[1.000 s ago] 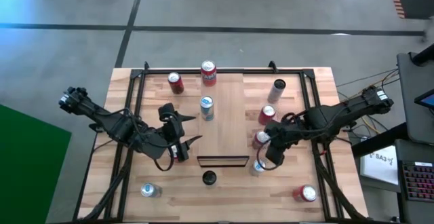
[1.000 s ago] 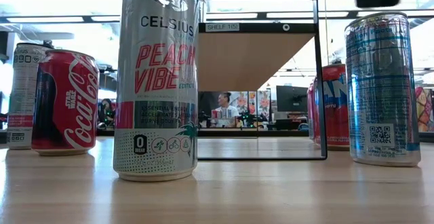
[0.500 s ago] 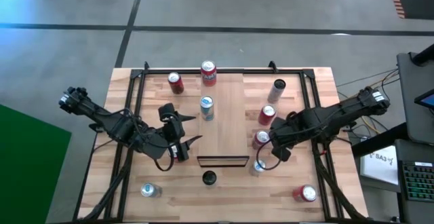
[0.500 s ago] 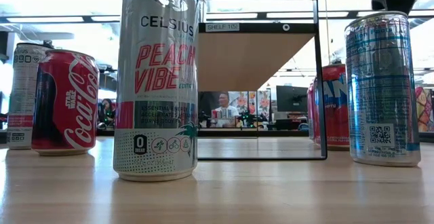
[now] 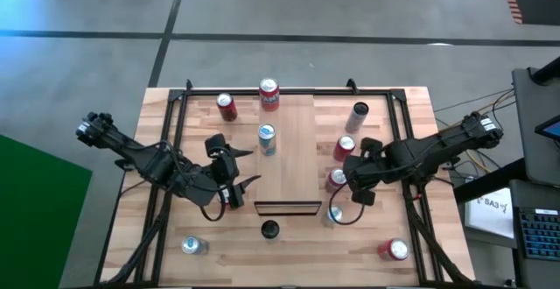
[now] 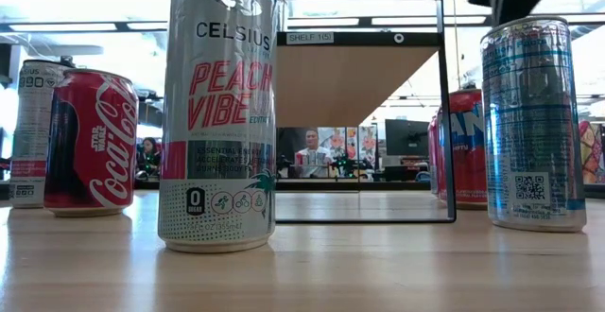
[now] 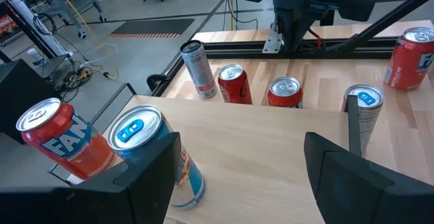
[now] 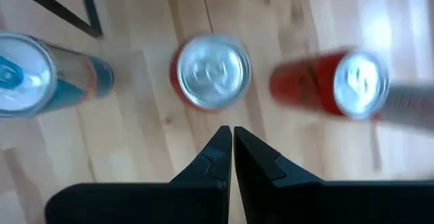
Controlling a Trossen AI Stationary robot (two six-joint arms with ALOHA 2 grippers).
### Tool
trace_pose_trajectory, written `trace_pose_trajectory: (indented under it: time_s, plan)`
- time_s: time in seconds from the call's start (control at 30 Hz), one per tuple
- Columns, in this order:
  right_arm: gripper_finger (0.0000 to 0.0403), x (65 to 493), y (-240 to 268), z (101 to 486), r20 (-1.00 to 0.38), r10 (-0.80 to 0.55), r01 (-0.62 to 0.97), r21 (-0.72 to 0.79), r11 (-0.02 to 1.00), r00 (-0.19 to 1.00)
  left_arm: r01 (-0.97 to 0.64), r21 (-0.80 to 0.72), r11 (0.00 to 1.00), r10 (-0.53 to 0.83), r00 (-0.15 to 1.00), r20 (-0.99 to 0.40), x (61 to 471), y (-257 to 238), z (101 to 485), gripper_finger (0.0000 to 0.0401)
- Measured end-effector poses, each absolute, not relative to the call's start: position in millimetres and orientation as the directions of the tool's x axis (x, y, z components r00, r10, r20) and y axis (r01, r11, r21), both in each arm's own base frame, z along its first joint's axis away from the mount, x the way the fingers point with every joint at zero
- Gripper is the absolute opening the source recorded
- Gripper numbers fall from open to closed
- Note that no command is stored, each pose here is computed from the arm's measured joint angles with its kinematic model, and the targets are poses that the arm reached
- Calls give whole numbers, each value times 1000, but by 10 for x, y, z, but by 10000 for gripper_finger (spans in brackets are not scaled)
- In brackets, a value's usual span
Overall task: Place canned beverage on shelf
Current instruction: Put the red and black soda can on the right shelf
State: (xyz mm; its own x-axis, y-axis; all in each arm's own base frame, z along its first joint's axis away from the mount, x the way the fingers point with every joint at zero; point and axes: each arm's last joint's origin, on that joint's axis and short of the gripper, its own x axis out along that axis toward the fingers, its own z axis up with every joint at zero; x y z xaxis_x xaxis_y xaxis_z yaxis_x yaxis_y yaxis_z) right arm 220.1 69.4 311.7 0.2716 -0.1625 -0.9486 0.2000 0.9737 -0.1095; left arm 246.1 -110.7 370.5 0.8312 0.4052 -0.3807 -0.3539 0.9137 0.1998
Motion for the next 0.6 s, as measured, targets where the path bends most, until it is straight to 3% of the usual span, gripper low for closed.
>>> trace_pose_trajectory:
  time_s: [0.27, 0.6]
  plan:
    - [9, 2099, 640, 3239, -828, -112, 102, -66, 993, 550, -360, 226, 905, 421, 829, -367, 2458, -1099, 3719, 279]
    - [9, 1834, 511, 2892, -670, -180, 90, -167, 982, 721, -400, 265, 877, 473, 813, -339, 2457, -1077, 3729, 279]
